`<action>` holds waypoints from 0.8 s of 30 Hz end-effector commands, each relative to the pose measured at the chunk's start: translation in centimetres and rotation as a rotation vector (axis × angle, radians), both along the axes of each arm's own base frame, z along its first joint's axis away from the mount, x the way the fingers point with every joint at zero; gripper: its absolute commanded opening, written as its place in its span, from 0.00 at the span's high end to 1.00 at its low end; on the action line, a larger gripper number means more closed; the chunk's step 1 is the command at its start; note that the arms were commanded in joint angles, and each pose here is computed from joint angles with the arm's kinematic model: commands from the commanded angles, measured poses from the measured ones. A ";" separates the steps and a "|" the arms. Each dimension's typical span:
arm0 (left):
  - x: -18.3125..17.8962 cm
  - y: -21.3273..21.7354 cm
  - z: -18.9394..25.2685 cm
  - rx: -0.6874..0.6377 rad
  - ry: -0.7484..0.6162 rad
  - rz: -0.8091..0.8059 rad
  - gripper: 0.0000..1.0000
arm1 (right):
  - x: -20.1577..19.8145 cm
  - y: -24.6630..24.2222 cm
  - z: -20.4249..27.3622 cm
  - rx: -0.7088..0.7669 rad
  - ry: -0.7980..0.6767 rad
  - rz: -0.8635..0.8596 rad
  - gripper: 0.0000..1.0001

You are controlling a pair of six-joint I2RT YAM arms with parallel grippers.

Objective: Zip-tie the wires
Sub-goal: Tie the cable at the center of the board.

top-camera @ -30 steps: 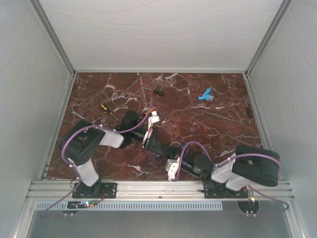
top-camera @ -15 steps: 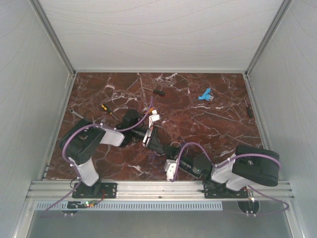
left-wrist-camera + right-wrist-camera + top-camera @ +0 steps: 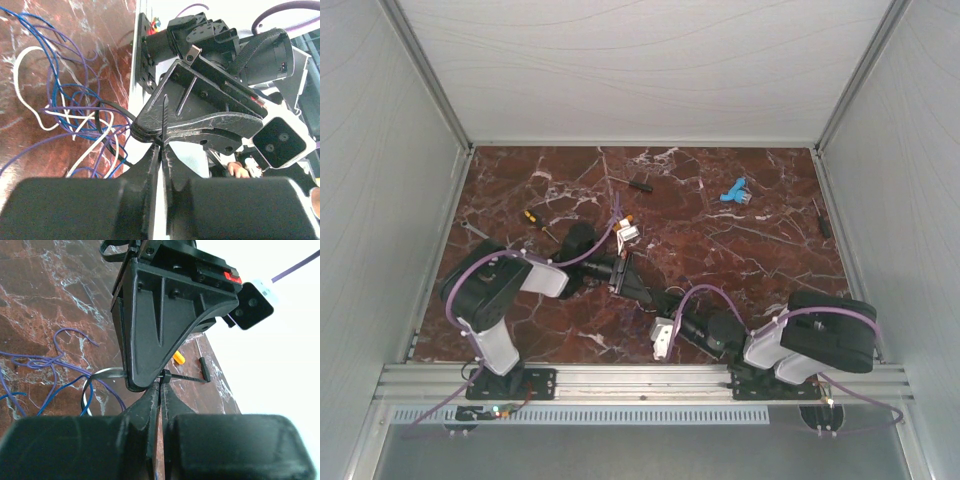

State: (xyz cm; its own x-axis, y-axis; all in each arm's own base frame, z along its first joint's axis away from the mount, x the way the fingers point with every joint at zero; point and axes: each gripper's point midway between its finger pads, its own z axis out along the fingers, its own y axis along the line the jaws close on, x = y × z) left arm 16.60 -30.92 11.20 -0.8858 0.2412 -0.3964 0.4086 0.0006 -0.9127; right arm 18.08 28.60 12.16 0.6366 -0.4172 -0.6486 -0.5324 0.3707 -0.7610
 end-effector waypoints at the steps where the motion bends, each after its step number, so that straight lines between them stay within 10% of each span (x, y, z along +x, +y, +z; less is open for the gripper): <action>1: 4.4 -0.5 2.1 -0.068 -0.156 0.180 0.93 | -1.4 1.4 1.7 0.113 0.022 0.098 1.00; 15: 3.0 1.7 -1.0 0.072 -0.205 0.273 0.25 | 0.0 1.0 1.5 0.132 0.061 0.048 1.00; 24: 3.2 2.0 0.3 0.046 -0.298 0.294 0.21 | -0.5 1.1 1.7 0.149 0.071 0.081 1.00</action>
